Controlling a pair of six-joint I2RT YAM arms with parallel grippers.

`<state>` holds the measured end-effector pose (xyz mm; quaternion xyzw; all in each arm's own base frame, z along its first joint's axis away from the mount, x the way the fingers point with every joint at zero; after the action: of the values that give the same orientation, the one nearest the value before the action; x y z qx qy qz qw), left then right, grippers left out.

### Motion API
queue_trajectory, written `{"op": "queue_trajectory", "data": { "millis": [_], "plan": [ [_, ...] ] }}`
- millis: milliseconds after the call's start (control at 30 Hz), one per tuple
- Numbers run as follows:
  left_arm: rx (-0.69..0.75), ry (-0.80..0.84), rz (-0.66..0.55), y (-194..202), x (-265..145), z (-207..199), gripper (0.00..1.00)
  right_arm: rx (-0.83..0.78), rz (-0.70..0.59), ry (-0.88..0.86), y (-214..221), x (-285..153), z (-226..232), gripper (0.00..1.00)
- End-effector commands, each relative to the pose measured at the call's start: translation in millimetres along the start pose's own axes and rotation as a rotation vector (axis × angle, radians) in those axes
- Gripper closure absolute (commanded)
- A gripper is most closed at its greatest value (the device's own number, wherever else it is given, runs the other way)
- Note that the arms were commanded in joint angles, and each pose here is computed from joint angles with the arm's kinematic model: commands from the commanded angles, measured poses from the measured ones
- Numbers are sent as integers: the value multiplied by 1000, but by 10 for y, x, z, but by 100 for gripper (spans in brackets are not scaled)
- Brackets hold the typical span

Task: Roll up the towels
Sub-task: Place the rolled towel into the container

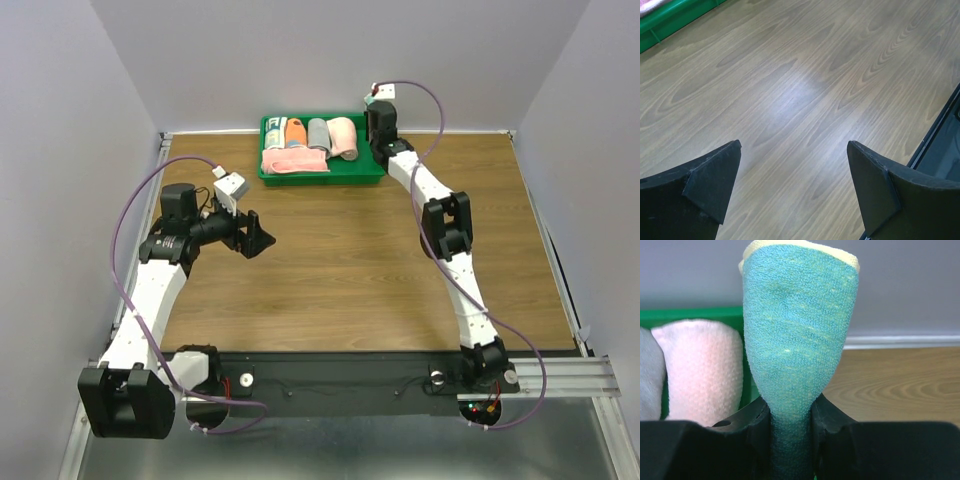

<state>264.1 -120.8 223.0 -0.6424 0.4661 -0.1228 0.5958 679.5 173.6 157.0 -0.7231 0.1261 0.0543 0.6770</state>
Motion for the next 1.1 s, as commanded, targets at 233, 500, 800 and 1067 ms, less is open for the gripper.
{"op": "queue_trajectory", "data": {
  "millis": [233,500,800,1067],
  "plan": [
    [56,-11,-59,-101,-95,-92,1,33,-24,-11,489,171,309,99],
    [48,-9,-58,-109,-94,-95,1,75,64,-74,896,168,425,95],
    [58,-12,-54,-110,-98,-88,1,88,50,-124,757,129,492,22],
    [69,-19,-59,-122,-125,-102,1,99,-16,-109,256,-2,389,18]
  ]
}}
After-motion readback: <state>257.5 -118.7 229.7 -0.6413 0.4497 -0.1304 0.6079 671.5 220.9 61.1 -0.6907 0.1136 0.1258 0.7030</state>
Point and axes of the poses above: each gripper's point midway between its finger pads, its own x axis out along the fingers, its own z axis along the line the jaws close on, y = z × x, the point moved 2 cm from there along -x, back along the fingers, and after that the axes turned 1 degree about -x, right-handed, at the moved point
